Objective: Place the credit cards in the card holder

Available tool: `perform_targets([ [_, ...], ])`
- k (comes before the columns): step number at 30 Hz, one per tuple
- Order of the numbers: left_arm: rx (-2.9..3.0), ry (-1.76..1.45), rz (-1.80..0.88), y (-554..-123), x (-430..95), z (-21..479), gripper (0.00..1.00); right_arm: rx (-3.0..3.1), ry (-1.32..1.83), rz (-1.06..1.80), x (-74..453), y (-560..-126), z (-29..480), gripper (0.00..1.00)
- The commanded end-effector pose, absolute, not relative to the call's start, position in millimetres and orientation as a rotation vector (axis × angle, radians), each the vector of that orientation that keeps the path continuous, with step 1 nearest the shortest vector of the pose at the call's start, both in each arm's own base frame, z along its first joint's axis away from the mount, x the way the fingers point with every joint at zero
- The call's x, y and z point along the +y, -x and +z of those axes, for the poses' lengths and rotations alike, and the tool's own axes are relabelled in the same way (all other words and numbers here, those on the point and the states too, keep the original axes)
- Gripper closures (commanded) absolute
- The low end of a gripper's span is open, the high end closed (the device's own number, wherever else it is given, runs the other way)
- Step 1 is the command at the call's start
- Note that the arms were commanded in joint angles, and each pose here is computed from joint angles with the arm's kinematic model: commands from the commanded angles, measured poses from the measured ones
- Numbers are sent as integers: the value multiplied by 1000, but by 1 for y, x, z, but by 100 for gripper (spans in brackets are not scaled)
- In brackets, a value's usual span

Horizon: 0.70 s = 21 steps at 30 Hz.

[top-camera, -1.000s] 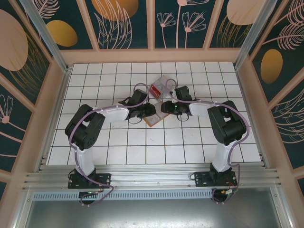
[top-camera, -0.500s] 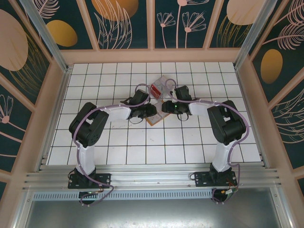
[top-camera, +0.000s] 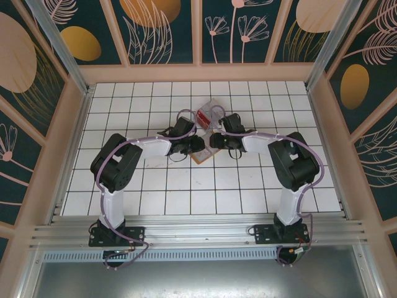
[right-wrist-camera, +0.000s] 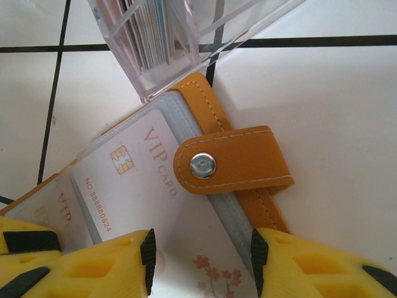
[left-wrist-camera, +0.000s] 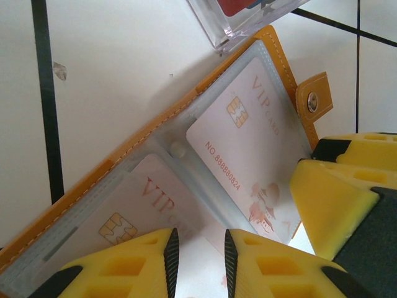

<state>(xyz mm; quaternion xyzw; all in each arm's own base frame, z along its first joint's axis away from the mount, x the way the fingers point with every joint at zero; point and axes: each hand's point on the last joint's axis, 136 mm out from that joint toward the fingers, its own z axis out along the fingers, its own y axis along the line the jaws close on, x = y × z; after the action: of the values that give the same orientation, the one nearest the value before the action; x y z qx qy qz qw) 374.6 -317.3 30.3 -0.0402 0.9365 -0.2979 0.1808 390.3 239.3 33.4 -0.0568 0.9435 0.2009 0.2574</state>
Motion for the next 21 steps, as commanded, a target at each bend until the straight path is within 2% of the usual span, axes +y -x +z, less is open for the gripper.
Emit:
perform_targets([
  [1, 2684, 121, -821, -371, -315, 18, 70, 2518, 124, 516, 231, -391, 51, 53],
  [5, 2684, 119, -822, -371, -315, 19, 70, 2501, 124, 538, 233, -393, 60, 53],
  [15, 2680, 116, -821, -371, -314, 21, 70, 2592, 132, 538, 233, -386, 25, 53],
  [21, 2682, 115, -823, -371, -315, 20, 70, 2602, 142, 582, 241, -381, 22, 53],
])
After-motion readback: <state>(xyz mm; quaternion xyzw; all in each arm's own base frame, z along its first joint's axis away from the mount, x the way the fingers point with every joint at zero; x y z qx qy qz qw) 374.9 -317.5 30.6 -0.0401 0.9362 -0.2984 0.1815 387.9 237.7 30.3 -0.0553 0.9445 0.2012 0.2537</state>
